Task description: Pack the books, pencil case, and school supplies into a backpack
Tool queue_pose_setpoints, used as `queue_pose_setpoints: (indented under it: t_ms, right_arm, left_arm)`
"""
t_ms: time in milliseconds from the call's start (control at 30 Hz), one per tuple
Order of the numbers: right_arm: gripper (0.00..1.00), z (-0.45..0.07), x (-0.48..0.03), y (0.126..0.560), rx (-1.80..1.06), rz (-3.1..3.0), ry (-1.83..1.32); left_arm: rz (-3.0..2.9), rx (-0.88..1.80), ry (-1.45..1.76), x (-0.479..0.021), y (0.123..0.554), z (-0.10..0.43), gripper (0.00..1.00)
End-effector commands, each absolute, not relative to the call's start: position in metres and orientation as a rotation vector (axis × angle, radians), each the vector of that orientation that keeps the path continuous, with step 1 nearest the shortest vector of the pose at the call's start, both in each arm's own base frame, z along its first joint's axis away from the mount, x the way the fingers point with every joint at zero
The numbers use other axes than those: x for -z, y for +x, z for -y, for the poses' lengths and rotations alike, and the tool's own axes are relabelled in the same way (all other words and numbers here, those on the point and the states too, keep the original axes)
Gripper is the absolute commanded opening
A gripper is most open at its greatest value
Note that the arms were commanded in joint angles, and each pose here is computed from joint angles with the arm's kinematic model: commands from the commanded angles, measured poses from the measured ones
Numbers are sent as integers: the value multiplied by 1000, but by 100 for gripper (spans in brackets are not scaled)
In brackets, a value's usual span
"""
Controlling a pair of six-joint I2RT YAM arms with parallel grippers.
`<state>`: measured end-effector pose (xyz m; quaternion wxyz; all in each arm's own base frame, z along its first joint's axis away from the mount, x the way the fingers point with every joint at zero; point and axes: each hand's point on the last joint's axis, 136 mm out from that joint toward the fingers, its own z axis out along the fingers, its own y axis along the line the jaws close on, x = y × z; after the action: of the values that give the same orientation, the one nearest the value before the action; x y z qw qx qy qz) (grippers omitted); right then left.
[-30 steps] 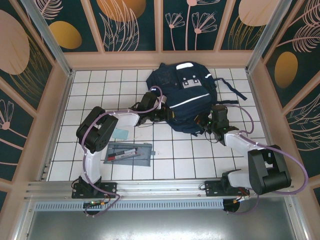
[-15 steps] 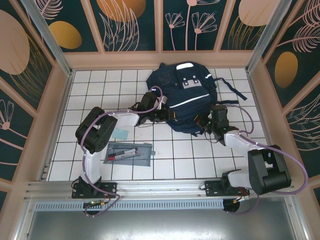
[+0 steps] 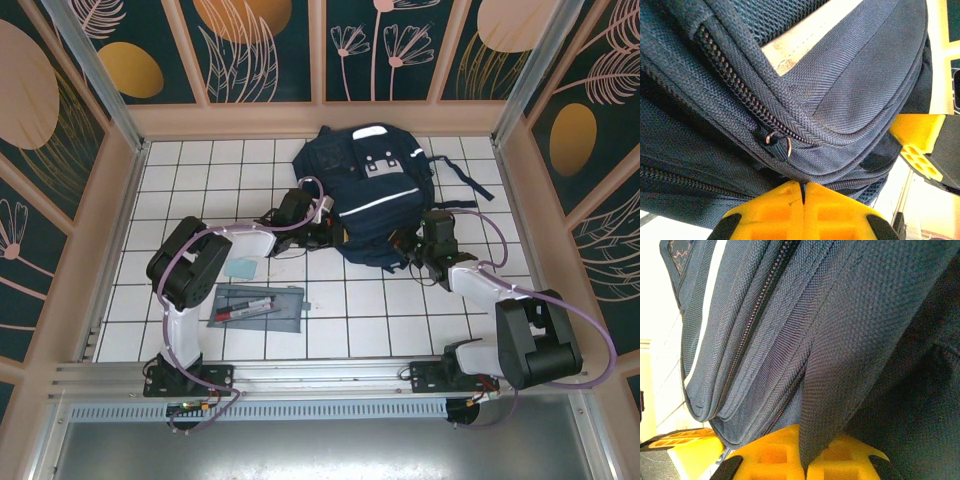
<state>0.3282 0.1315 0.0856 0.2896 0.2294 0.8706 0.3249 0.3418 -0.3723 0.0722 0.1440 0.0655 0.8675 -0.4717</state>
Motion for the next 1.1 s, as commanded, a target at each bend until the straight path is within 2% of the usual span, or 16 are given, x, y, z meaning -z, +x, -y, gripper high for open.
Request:
queue_pose_setpoints:
  t_ms: [0,233,533,700,900,1067]
  right_arm:
    - [0,-135,-107,340,-893,-2246,579]
    - [0,-117,-114,336,-830,-2217,611]
    - [0,-115,-115,336,-834,-2215,618]
    - [0,-111,-120,336,-844,-2203,624]
    - [0,-109,-123,337,-873,-2189,637]
    - [0,-113,-126,338,-914,-2179,632]
  left_arm:
    - [-2485,1341,271,-86,334,368,0]
    - [-2474,1205,134,-84,366,317,0]
    - [-2406,1230,130,-98,388,325,0]
    - [-2384,1192,9,-86,402,302,0]
    - [-2220,1314,-164,-98,429,280,0]
    - [-2120,1465,-133,-122,434,294,0]
